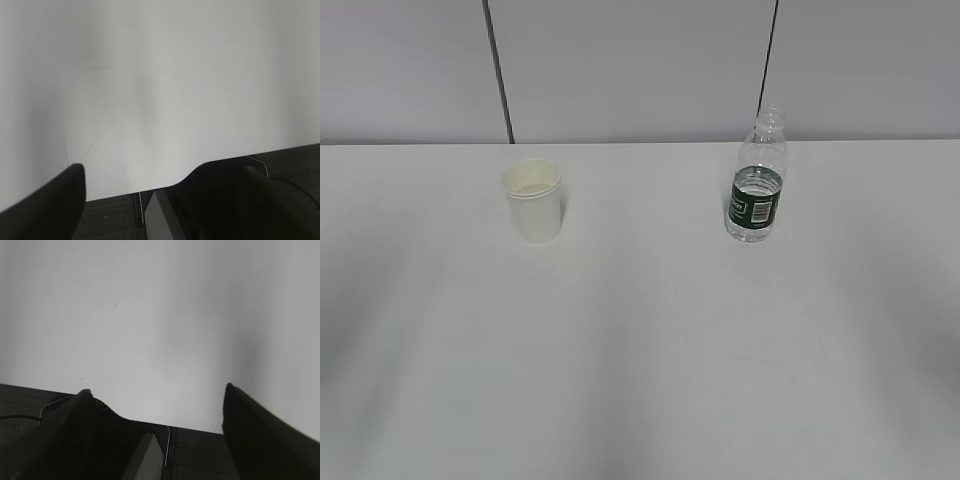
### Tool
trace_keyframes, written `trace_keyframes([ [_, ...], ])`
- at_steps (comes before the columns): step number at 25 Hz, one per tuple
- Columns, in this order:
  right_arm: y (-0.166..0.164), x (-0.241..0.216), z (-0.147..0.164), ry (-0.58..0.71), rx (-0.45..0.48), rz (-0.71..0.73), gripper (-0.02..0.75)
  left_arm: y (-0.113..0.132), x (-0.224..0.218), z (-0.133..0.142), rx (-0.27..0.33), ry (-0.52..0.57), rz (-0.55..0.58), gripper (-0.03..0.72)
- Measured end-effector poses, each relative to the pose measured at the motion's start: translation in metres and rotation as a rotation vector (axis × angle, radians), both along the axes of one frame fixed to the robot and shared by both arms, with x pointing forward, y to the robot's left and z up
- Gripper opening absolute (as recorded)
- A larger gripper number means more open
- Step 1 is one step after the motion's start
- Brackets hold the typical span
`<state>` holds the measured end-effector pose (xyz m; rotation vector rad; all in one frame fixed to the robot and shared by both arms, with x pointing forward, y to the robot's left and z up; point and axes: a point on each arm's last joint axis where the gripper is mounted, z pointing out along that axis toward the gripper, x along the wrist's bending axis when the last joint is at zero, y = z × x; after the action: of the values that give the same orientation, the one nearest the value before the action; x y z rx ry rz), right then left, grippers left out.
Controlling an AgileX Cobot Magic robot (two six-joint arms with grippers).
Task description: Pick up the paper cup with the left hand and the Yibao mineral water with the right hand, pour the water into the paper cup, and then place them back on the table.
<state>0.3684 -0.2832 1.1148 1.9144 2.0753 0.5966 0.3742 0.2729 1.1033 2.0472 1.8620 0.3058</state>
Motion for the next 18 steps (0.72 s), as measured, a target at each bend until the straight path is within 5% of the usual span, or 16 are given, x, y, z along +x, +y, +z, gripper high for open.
trace_keyframes([
  [18, -0.006, -0.134, -0.042, -0.393, 0.015, 0.002, 0.586, 0.022, -0.129, -0.032, -0.08, -0.376, -0.005, 0.559],
])
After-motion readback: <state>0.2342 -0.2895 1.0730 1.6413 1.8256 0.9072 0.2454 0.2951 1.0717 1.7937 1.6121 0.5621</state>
